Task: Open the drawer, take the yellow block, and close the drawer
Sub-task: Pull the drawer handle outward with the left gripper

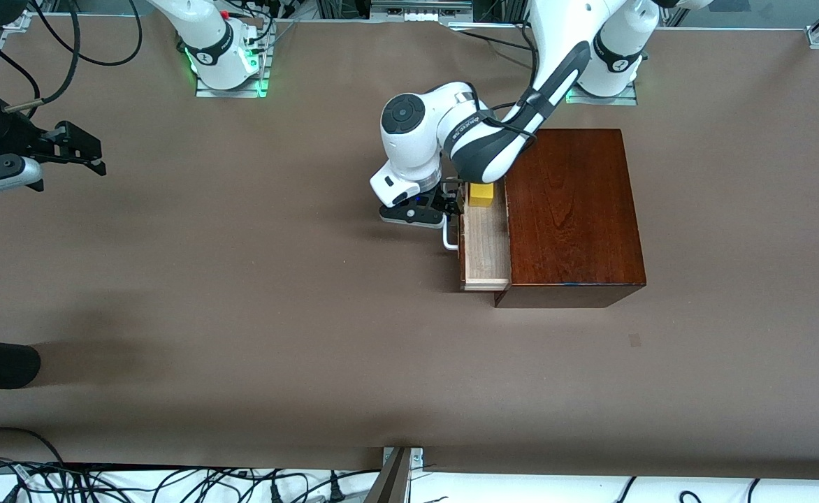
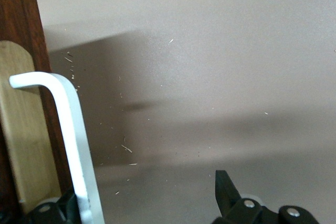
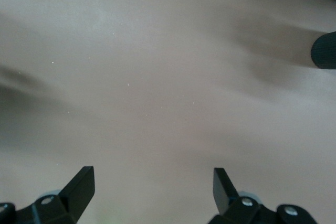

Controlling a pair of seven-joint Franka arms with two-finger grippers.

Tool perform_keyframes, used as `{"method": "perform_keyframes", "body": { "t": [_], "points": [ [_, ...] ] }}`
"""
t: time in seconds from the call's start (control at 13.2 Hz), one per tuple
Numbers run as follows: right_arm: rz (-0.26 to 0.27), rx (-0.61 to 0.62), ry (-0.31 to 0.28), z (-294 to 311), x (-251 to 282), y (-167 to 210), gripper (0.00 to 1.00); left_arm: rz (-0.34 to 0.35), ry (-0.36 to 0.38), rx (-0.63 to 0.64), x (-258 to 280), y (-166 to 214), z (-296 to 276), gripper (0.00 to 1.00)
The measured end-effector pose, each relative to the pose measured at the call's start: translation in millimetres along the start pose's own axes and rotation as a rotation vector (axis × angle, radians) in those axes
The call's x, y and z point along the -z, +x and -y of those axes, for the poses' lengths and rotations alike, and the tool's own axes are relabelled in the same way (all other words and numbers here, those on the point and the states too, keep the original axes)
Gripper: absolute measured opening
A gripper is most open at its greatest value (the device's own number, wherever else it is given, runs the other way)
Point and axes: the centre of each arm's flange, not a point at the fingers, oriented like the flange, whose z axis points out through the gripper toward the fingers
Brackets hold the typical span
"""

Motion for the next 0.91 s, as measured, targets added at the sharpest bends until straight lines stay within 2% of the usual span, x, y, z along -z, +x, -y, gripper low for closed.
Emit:
{"method": "perform_keyframes", "body": {
  "t": [0.6, 0.91],
  "points": [
    [-0.001, 0.018, 0.000, 10, 0, 2, 1.00, -0.018, 0.019, -0.026, 0, -4, -12, 1.00],
    [-0.002, 0.064, 0.001, 35, 0, 8, 1.00, -0.023, 0.040, -0.034, -2, -6, -15, 1.00]
  ]
}}
